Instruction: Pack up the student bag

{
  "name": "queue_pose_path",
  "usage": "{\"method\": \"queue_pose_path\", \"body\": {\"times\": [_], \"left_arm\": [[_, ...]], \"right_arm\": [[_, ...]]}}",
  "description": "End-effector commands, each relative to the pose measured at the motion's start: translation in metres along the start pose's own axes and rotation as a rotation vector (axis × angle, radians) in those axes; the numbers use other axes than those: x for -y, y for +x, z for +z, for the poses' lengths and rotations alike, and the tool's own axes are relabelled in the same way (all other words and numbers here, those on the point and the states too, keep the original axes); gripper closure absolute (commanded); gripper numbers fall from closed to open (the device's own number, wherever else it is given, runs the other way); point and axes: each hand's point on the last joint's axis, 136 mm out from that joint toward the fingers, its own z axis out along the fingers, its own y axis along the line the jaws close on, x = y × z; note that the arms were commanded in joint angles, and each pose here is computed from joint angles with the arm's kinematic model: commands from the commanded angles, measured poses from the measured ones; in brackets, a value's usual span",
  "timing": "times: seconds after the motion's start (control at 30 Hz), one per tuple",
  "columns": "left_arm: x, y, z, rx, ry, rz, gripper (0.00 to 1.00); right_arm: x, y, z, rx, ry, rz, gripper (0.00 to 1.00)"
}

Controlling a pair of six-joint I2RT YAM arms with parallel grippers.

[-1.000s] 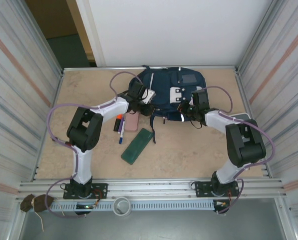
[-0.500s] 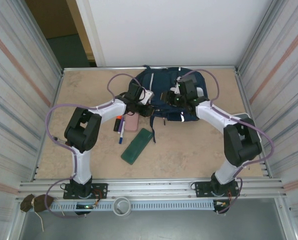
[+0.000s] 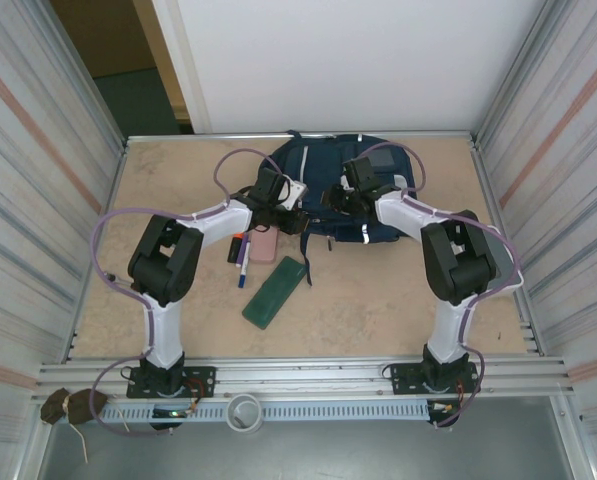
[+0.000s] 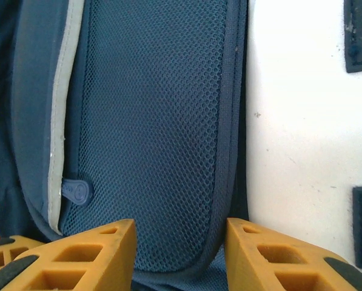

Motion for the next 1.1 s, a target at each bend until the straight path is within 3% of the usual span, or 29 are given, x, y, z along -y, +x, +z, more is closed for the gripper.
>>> {"method": "queue_pose_path", "body": {"times": [0.0,0.1,0.23,0.3,0.43,0.6,0.93,1.07], "left_arm": [[0.006,0.017,-0.008,-0.052,0.024,-0.037,0.62],[0.008,0.015,-0.009,-0.047,0.031,-0.032,0.62],[0.011,0.008,-0.015,-0.022,0.041,-0.021,0.62],[0.012,0.003,-0.02,0.001,0.043,-0.017,0.61],[0.016,-0.011,-0.033,0.054,0.074,-0.023,0.59],[0.02,-0.023,-0.037,0.078,0.09,-0.015,0.57],[0.034,-0.033,-0.032,0.07,0.117,0.027,0.45],[0.037,-0.03,-0.024,0.05,0.064,0.05,0.42]], "right_arm": [[0.006,-0.006,0.011,0.004,0.011,0.061,0.61],[0.008,-0.013,0.011,0.025,0.009,0.091,0.67],[0.0,-0.026,0.002,0.06,-0.055,0.131,0.93],[-0.011,-0.035,-0.009,0.082,-0.135,0.161,1.0],[-0.037,-0.061,-0.041,0.13,-0.311,0.229,1.0],[-0.061,-0.079,-0.071,0.15,-0.429,0.263,1.0],[-0.082,-0.096,-0.097,0.156,-0.538,0.328,1.0],[-0.089,-0.105,-0.107,0.164,-0.572,0.356,1.0]]}}
